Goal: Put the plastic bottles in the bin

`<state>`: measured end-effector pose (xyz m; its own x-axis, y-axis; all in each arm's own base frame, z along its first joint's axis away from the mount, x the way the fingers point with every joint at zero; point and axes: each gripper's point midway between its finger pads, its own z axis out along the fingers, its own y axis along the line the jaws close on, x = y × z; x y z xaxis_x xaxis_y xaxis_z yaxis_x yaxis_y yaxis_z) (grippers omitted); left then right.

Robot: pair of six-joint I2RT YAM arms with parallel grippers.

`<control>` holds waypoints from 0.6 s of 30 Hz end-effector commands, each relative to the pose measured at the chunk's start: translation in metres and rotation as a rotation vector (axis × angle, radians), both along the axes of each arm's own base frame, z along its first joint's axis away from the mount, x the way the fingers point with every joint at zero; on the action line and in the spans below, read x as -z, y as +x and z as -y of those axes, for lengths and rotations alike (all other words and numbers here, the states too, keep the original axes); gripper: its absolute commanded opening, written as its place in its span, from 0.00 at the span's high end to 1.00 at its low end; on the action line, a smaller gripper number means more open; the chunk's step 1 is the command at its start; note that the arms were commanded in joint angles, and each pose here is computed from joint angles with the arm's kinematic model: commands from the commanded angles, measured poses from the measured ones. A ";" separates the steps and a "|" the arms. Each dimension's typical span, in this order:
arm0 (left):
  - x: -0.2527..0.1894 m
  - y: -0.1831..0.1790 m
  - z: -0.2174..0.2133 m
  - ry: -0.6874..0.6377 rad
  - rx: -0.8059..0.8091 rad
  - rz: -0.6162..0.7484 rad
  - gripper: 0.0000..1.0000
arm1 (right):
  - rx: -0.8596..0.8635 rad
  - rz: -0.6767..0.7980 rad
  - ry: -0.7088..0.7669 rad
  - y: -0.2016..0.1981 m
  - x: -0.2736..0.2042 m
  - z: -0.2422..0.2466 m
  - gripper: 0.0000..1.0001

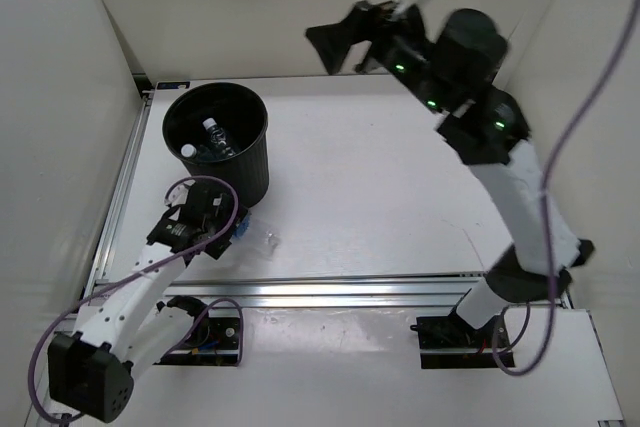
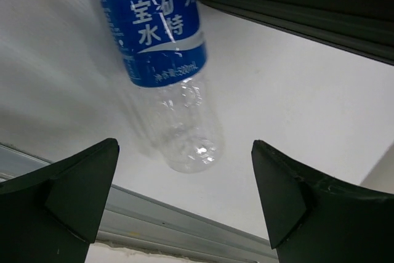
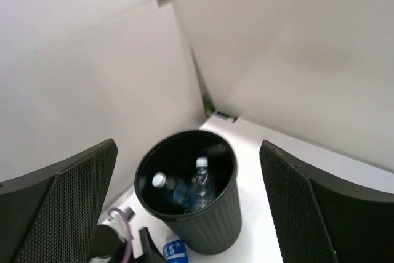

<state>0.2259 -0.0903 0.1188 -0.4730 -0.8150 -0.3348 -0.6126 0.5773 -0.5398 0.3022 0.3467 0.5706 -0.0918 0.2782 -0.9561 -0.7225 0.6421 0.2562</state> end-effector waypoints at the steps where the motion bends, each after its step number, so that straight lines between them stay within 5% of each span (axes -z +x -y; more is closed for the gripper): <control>1: 0.011 0.013 0.010 -0.032 0.005 0.003 0.00 | 0.068 -0.084 -0.125 0.002 0.045 0.021 0.00; 18: 0.110 0.003 -0.003 0.090 -0.003 -0.190 0.02 | 0.041 -0.192 -0.271 -0.042 0.082 0.066 0.00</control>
